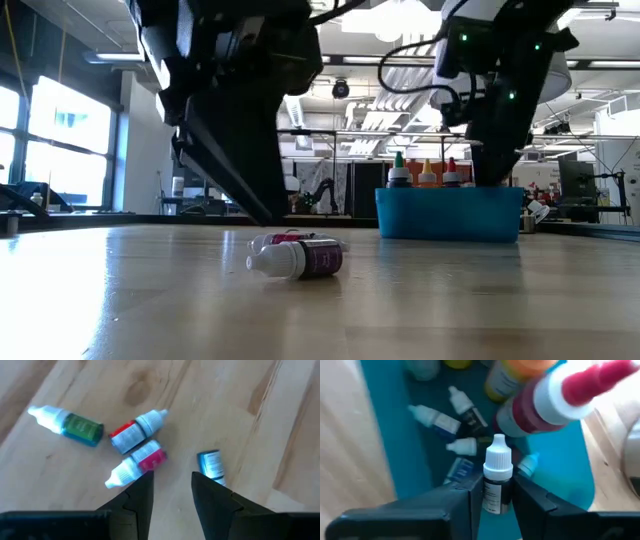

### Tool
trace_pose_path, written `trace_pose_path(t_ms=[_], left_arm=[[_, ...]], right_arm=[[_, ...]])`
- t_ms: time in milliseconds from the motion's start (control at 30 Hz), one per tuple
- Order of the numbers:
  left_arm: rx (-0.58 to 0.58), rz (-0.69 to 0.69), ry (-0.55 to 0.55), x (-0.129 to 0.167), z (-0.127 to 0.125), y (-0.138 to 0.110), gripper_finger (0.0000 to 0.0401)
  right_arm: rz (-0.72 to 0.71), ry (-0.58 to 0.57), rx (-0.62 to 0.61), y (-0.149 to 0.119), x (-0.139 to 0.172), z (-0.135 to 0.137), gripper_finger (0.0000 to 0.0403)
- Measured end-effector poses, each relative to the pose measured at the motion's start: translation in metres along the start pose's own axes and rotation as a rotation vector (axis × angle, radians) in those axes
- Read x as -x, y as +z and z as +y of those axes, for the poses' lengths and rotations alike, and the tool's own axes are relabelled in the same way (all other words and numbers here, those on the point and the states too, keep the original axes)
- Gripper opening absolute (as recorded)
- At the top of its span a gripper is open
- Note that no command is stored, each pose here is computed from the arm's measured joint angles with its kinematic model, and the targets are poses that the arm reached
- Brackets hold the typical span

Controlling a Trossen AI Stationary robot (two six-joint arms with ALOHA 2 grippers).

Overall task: Pick & Place food coloring
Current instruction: Put the bottom small red food coloring bottle into the blue bin, then put the small pink food coloring bottle into the blue bin

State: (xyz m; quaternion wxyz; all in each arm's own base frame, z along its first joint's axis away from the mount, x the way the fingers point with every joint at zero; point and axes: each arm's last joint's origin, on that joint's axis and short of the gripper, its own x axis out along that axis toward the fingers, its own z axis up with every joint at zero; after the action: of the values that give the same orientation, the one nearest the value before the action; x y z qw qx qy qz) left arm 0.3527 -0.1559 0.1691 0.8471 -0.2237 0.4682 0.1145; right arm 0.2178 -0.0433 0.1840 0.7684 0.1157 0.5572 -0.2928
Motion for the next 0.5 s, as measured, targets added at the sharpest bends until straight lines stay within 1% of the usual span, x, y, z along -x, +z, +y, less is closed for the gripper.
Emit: trace_pose_path(t_ms=[100,300,400,500], left_arm=[[-0.018,0.013,0.021,-0.003,0.0017,-0.0027,0.0129],[-0.051,0.025,0.029,-0.0079,0.0027,-0.0045,0.0129],[-0.048,0.015,0.017,-0.0073,0.0014,-0.0032,0.0129],[-0.043,0.01,-0.01,-0.0072,-0.0007,-0.002,0.0129]], right_arm=[[0.008,-0.054,0.009,-0.0031,-0.005,-0.0012,0.0108],[0.007,-0.019,0.028,-0.0024,-0.0034,-0.0003,0.013],[-0.007,-0.013,0.022,-0.0022,-0.0009,-0.0001,0.0136],[-0.025,0.028,0.025,-0.0024,0.0043,0.0021,0.0137]])
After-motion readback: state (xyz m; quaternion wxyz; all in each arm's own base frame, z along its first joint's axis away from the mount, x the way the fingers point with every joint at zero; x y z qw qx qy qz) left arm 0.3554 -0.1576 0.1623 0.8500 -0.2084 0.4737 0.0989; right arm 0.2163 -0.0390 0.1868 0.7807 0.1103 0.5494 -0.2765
